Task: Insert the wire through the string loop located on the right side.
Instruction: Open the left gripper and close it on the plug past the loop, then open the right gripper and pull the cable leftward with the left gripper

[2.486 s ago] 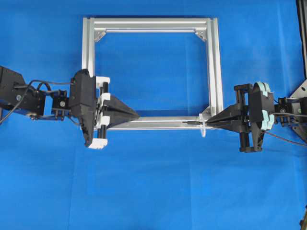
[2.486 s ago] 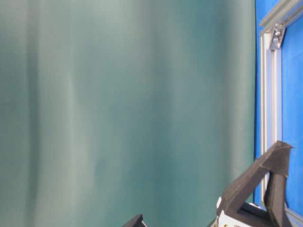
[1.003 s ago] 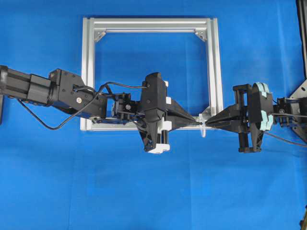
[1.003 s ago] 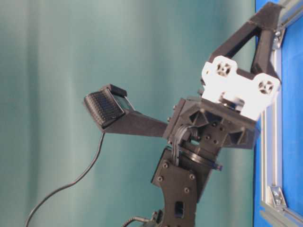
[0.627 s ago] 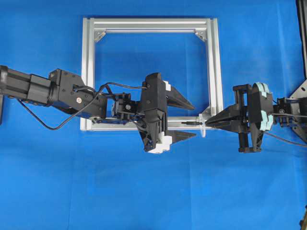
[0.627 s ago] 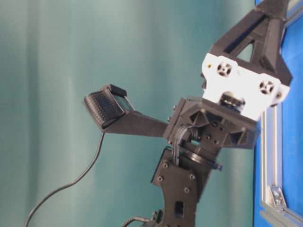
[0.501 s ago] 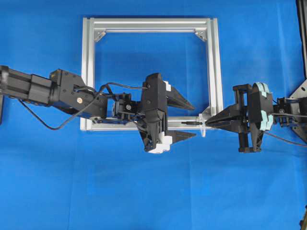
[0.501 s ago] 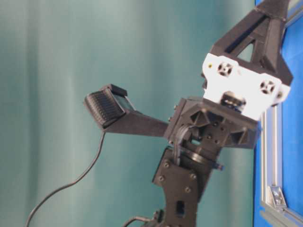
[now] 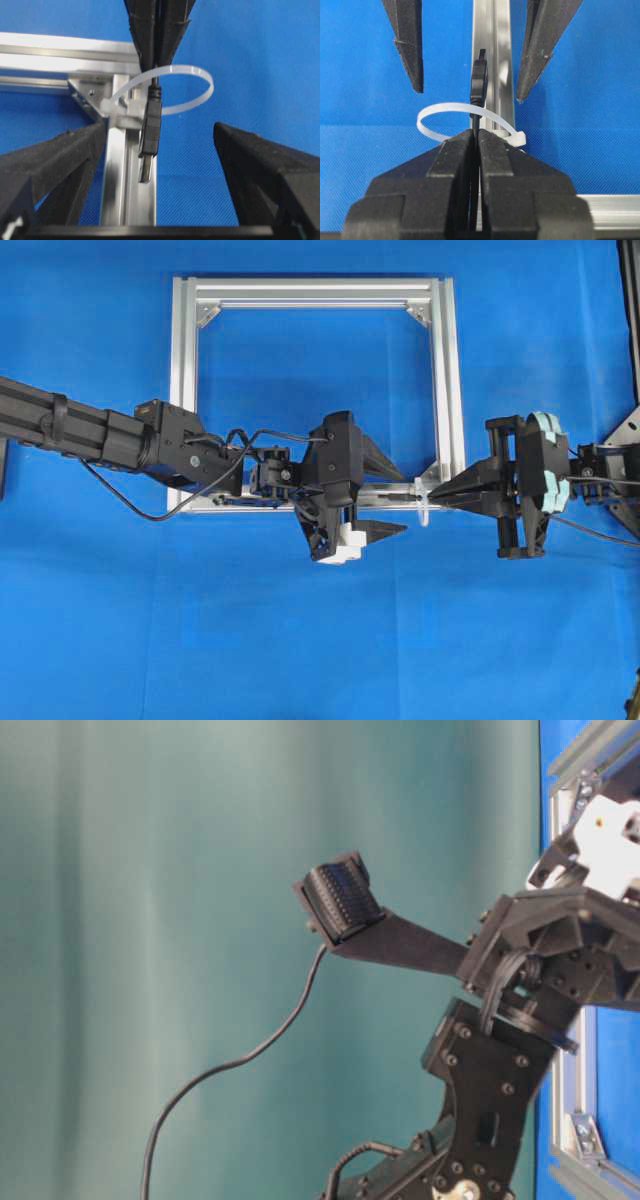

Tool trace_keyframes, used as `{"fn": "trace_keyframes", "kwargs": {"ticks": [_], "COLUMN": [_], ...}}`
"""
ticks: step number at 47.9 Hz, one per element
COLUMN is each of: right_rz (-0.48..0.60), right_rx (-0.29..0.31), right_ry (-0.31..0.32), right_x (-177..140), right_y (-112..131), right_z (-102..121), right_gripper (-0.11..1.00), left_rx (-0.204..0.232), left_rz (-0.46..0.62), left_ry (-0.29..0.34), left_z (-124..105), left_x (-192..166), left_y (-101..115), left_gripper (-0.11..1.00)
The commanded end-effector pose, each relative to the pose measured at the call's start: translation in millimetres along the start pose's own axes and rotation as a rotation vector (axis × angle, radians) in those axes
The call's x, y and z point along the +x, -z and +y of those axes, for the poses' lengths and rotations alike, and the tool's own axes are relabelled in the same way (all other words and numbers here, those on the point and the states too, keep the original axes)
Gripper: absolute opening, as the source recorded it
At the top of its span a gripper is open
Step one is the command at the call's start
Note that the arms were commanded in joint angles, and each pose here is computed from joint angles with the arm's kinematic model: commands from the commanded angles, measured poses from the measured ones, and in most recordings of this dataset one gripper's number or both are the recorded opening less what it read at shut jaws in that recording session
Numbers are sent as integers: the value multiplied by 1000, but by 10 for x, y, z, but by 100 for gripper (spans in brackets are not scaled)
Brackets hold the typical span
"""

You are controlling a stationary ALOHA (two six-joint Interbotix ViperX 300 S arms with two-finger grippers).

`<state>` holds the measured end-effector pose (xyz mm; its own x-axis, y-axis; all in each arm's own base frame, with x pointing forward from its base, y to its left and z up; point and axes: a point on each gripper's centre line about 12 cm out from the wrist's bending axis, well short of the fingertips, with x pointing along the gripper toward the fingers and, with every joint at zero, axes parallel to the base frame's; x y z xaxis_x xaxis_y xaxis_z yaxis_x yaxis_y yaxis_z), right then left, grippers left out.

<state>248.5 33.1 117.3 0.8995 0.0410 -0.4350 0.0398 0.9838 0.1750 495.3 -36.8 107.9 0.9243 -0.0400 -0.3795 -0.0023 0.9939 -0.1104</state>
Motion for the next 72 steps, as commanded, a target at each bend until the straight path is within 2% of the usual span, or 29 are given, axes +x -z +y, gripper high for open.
{"fn": "trace_keyframes", "kwargs": {"ticks": [1,24,28,31,35,39,42,54,58,61,68,72], "right_rz": [-28,-27,-24,-23,-22,-25,-27,-24,-22,-22,-24,-21], "right_rx": [0,0,1,0,-1,-3,-7,1,5,9,29,29], "right_ry": [-7,-7,-6,-7,-8,-16,-23,-24,-22,-21,-10,-8], "right_x": [19,22,22,22,23,23,21,20,20,20,20,19], "right_y": [-76,-77,-75,-74,-69,-75,-74,-71,-67,-67,-70,-61], "right_z": [22,24,20,24,27,48,68,74,72,70,57,53], "right_gripper": [-4,-4,-4,-4,-4,-4,-4,0,9,22,67,88], "left_rx": [1,2,2,2,6,33,54,66,66,66,65,65], "left_rz": [-52,-44,-44,-41,-40,-41,-43,-50,-49,-47,-44,-46], "left_ry": [3,4,5,4,3,5,6,5,5,5,5,5], "left_z": [-3,-9,-17,-9,-8,-17,-19,-23,-22,-21,-20,-21], "left_x": [-20,-26,-26,-26,-27,-26,-20,-7,-13,-15,-21,-24], "left_y": [-194,-180,-179,-177,-171,-176,-181,-210,-205,-199,-192,-199], "left_gripper": [84,84,81,73,49,22,8,8,8,8,8,8]}}
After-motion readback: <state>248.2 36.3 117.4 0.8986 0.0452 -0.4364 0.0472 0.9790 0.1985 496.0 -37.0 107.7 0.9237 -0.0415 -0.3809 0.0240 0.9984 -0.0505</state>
